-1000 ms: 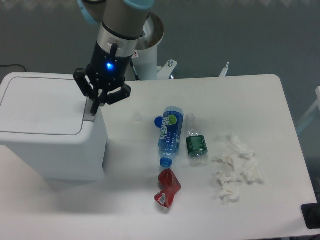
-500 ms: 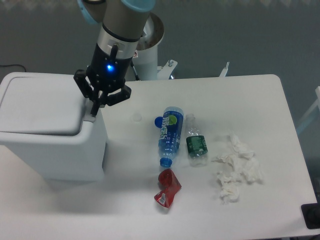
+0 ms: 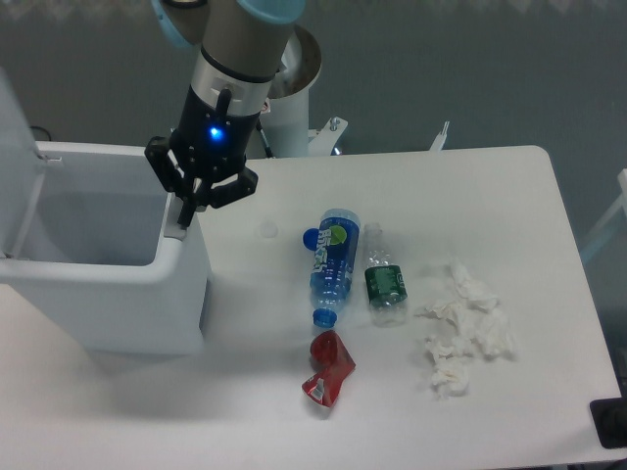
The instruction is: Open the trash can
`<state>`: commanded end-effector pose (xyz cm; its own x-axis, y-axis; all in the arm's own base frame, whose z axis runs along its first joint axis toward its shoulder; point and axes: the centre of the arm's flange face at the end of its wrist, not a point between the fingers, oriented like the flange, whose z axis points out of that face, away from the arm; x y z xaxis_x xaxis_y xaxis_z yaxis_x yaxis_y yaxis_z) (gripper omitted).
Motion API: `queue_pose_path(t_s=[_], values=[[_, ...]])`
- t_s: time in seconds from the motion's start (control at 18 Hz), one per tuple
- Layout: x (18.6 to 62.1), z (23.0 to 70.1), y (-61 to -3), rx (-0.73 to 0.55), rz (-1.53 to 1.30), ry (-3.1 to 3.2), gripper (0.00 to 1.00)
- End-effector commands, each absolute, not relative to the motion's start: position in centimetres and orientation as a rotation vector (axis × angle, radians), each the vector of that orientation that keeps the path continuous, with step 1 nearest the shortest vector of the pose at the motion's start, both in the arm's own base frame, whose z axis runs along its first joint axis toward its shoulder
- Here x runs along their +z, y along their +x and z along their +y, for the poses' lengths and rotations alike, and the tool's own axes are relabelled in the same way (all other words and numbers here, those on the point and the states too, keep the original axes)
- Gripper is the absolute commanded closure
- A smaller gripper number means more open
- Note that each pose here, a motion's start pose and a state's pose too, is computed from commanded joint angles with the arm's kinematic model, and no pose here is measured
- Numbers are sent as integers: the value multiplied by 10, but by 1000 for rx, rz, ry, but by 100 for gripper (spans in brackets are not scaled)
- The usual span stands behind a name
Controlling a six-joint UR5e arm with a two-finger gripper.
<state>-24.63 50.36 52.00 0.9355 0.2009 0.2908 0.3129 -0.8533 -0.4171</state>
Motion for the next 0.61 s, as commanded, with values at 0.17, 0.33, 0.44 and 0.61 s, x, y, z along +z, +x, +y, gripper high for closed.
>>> queue_pose_path(t_s=[0.17,0.33,0.44,0.61], values=[[521,500,-264,-300,-389,-2602,40],[517,487,-296,-256,-423,-2592,0],[517,473,-317,-238,-473,-2581,0],[519,457,-342,-194,-465,-2572,0]])
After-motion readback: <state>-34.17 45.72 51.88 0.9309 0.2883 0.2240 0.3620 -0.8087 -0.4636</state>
